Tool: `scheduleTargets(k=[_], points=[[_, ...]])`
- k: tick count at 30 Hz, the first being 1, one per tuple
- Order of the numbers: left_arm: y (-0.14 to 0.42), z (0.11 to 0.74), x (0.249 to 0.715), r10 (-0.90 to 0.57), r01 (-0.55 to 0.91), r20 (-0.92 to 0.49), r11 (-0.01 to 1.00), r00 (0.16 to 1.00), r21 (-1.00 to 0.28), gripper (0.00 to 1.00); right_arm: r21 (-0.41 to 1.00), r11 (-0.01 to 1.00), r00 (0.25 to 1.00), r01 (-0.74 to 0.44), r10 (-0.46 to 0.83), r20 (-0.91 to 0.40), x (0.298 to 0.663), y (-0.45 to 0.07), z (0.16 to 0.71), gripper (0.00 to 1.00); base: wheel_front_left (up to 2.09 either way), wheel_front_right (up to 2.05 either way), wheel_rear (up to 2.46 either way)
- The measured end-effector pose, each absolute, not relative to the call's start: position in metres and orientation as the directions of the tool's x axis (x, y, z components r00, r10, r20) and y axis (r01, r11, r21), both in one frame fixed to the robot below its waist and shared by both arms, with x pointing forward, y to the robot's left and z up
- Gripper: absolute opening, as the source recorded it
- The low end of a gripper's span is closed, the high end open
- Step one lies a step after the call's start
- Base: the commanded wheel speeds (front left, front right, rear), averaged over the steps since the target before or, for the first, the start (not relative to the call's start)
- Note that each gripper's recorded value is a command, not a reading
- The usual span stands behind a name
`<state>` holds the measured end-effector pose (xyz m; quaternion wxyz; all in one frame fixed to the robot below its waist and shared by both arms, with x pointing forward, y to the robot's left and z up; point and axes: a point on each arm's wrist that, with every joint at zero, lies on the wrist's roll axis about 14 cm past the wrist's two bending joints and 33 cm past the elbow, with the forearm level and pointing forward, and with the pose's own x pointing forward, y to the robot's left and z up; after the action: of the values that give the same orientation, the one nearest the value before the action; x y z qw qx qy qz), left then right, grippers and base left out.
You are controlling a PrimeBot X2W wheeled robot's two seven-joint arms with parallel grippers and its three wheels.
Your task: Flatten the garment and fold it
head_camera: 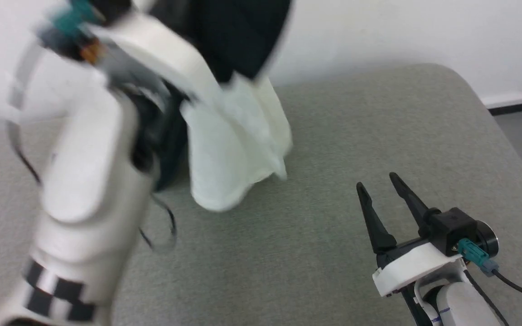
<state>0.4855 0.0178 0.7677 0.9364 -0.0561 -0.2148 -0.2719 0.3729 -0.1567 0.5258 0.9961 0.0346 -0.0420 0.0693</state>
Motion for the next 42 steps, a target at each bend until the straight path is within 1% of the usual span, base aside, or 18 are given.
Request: scheduleTargets(k=[2, 4, 7, 10, 11, 13, 14, 15, 16, 19, 21, 24, 27, 30, 33, 36, 39, 42], points=[[-0.002, 0.725, 0.486, -0.526, 0.573, 0.333, 0.818, 0.782, -0.055, 0.0, 0.062, 0.99, 0.989, -0.124, 0.118, 0.086, 0.37, -0.162, 0.525, 1.0, 0.0, 0.0, 0.0], [-0.016, 0.671, 0.484, -0.561, 0.588, 0.194, 0.8, 0.804, -0.123, 0.0, 0.062, 0.992, 0.991, -0.111, 0.106, 0.083, 0.368, -0.166, 0.524, 1.0, 0.0, 0.0, 0.0], [-0.027, 0.579, 0.472, -0.592, 0.572, -0.072, 0.798, 0.803, -0.19, 0.0, 0.062, 0.993, 0.993, -0.098, 0.093, 0.077, 0.366, -0.17, 0.523, 1.0, 0.0, 0.0, 0.0], [-0.029, 0.492, 0.441, -0.593, 0.546, -0.339, 0.805, 0.73, -0.233, 0.0, 0.063, 0.994, 0.994, -0.091, 0.087, 0.067, 0.365, -0.172, 0.521, 1.0, 0.0, 0.0, 0.0], [-0.028, 0.469, 0.428, -0.588, 0.537, -0.412, 0.807, 0.696, -0.244, 0.0, 0.063, 0.994, 0.994, -0.092, 0.088, 0.067, 0.365, -0.172, 0.521, 1.0, 0.0, 0.0, 0.0], [-0.026, 0.436, 0.407, -0.574, 0.522, -0.515, 0.812, 0.637, -0.261, 0.0, 0.062, 0.993, 0.993, -0.097, 0.093, 0.066, 0.365, -0.171, 0.521, 1.0, 0.0, 0.0, 0.0], [-0.024, 0.424, 0.399, -0.567, 0.514, -0.548, 0.815, 0.615, -0.268, 0.07, 0.062, 0.993, 0.993, -0.1, 0.096, 0.063, 0.366, -0.17, 0.521, 1.0, 0.0, 0.0, 0.0], [-0.024, 0.418, 0.393, -0.564, 0.511, -0.563, 0.816, 0.604, -0.27, 0.76, 0.061, 0.993, 0.993, -0.103, 0.1, 0.062, 0.366, -0.169, 0.521, 1.0, 0.0, 0.0, 0.0], [-0.023, 0.415, 0.39, -0.563, 0.503, -0.57, 0.818, 0.599, -0.279, 1.0, 0.06, 0.992, 0.993, -0.107, 0.104, 0.062, 0.367, -0.167, 0.521, 1.0, 0.0, 0.0, 0.0], [-0.024, 0.42, 0.388, -0.576, 0.48, -0.535, 0.815, 0.618, -0.324, 1.0, 0.059, 0.991, 0.991, -0.124, 0.121, 0.05, 0.368, -0.161, 0.518, 1.0, 0.0, 0.0, 0.0], [-0.023, 0.434, 0.395, -0.582, 0.473, -0.461, 0.813, 0.67, -0.339, 1.0, 0.059, 0.989, 0.99, -0.136, 0.133, 0.048, 0.37, -0.157, 0.518, 1.0, 0.0, 0.0, 0.0], [-0.012, 0.471, 0.413, -0.557, 0.453, -0.274, 0.815, 0.784, -0.362, 1.0, 0.06, 0.986, 0.987, -0.154, 0.151, 0.052, 0.373, -0.151, 0.52, 1.0, 0.0, 0.0, 0.0], [0.016, 0.506, 0.426, -0.472, 0.423, -0.081, 0.844, 0.878, -0.331, 1.0, 0.061, 0.983, 0.984, -0.173, 0.17, 0.048, 0.377, -0.145, 0.519, 1.0, 0.0, 0.0, 0.0], [0.057, 0.525, 0.431, -0.34, 0.34, 0.051, 0.898, 0.939, -0.278, 1.0, 0.057, 0.981, 0.982, -0.188, 0.186, 0.041, 0.379, -0.14, 0.518, 1.0, 0.0, 0.0, 0.0], [0.097, 0.531, 0.427, -0.223, 0.241, 0.101, 0.944, 0.97, -0.227, 1.0, 0.059, 0.978, 0.979, -0.202, 0.201, 0.029, 0.383, -0.135, 0.516, 1.0, 0.0, 0.0, 0.0], [0.13, 0.535, 0.419, -0.125, 0.147, 0.124, 0.97, 0.984, -0.196, 1.0, 0.064, 0.974, 0.975, -0.219, 0.22, -0.012, 0.386, -0.129, 0.509, 1.0, 0.0, 0.0, 0.0], [0.161, 0.546, 0.408, -0.022, 0.051, 0.168, 0.984, 0.985, -0.17, 1.0, 0.076, 0.966, 0.962, -0.246, 0.253, -0.102, 0.388, -0.118, 0.491, 1.0, 0.0, 0.0, 0.0], [0.184, 0.546, 0.392, 0.065, -0.034, 0.176, 0.984, 0.982, -0.173, 1.0, 0.084, 0.952, 0.935, -0.293, 0.304, -0.183, 0.388, -0.1, 0.477, 1.0, 0.0, 0.0, 0.0]])
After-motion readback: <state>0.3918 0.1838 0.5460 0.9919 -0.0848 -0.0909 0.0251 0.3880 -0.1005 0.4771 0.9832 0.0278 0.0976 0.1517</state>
